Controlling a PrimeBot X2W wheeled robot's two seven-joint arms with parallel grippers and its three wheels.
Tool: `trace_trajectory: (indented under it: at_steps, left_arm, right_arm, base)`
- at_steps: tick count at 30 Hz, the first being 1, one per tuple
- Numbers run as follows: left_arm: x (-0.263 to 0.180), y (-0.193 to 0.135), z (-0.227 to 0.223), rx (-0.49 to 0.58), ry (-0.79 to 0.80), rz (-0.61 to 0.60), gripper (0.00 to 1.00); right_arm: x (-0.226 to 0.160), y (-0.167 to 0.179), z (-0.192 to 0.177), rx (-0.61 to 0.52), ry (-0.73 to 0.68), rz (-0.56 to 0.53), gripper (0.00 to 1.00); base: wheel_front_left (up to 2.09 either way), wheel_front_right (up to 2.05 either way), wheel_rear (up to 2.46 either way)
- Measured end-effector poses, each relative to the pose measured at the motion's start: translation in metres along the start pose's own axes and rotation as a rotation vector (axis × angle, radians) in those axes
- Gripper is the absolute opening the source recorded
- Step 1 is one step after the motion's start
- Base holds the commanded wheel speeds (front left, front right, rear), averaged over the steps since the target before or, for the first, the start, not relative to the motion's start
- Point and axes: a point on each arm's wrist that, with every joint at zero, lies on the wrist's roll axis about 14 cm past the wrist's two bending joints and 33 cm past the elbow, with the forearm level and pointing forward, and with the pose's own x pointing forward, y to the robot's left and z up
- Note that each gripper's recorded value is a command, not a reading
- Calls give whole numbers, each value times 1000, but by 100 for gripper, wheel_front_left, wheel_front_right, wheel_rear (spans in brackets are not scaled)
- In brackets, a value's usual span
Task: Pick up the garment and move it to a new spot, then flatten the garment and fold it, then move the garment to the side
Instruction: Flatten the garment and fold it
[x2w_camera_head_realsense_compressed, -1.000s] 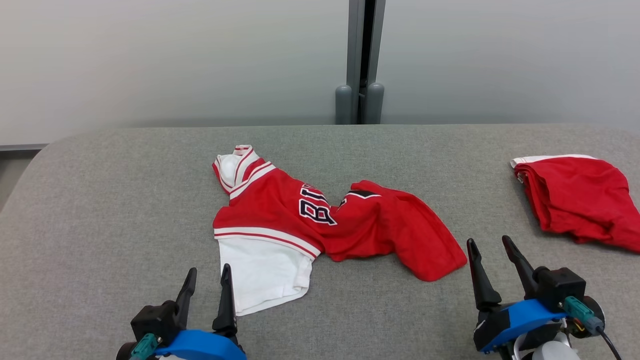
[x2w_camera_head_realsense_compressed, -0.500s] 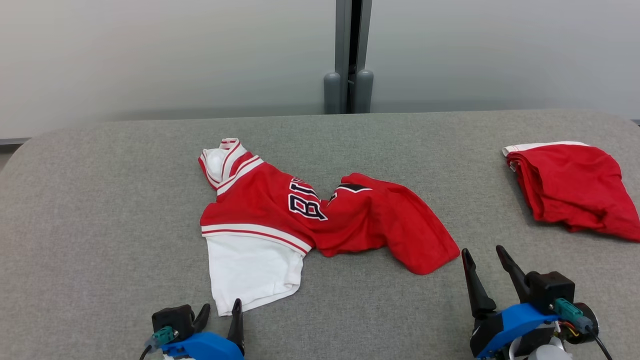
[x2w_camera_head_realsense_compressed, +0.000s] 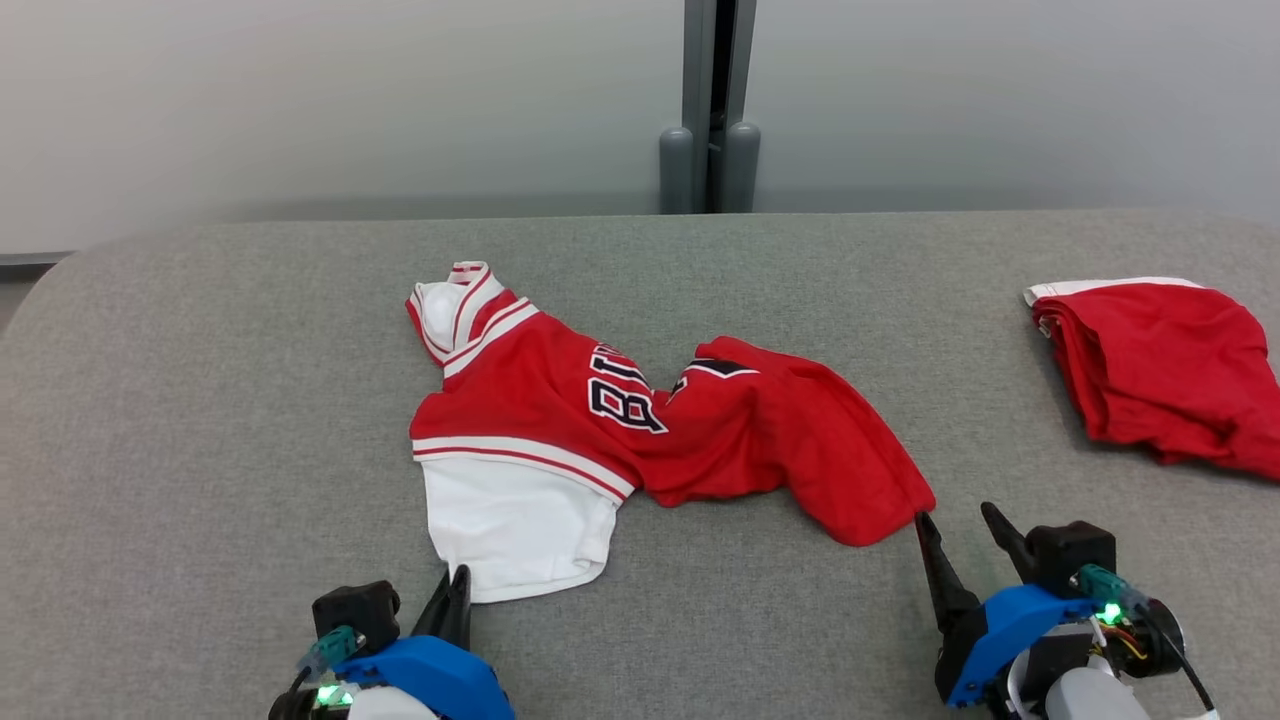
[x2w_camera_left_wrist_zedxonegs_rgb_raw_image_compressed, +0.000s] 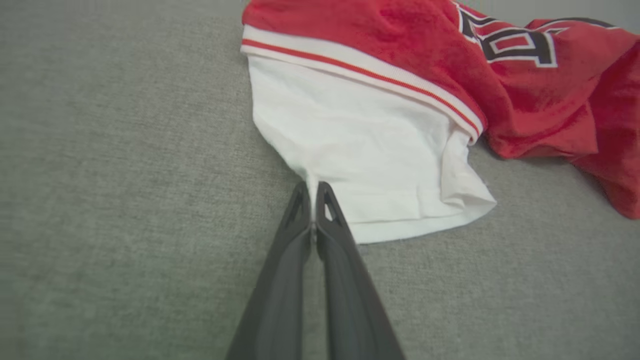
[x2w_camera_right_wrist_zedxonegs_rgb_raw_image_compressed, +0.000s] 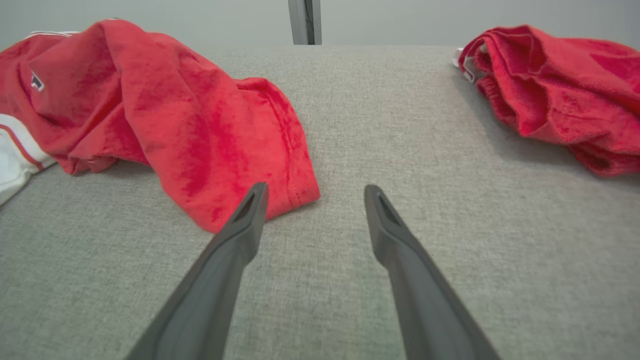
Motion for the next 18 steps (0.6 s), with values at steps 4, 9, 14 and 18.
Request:
trace_trajectory:
  at_steps: [4, 9, 14, 18]
  left_arm:
    - [-1, 4, 15, -6, -67, 11, 0]
    - [-6, 11, 23, -13, -113, 30, 0]
    - [-9, 15, 31, -17, -150, 40, 0]
    - [-11, 15, 39, -13, -183, 36, 0]
  right_arm:
    - [14, 2, 0, -21, 36, 8, 100]
    - [24, 7, -20, -32, 155, 20, 71]
    - [31, 17, -25, -10, 200, 43, 0]
    - [33, 21, -21, 33, 178, 50, 0]
  base:
    - [0, 0, 0]
    - [0, 0, 0]
    - [0, 0, 0]
    - [0, 0, 0]
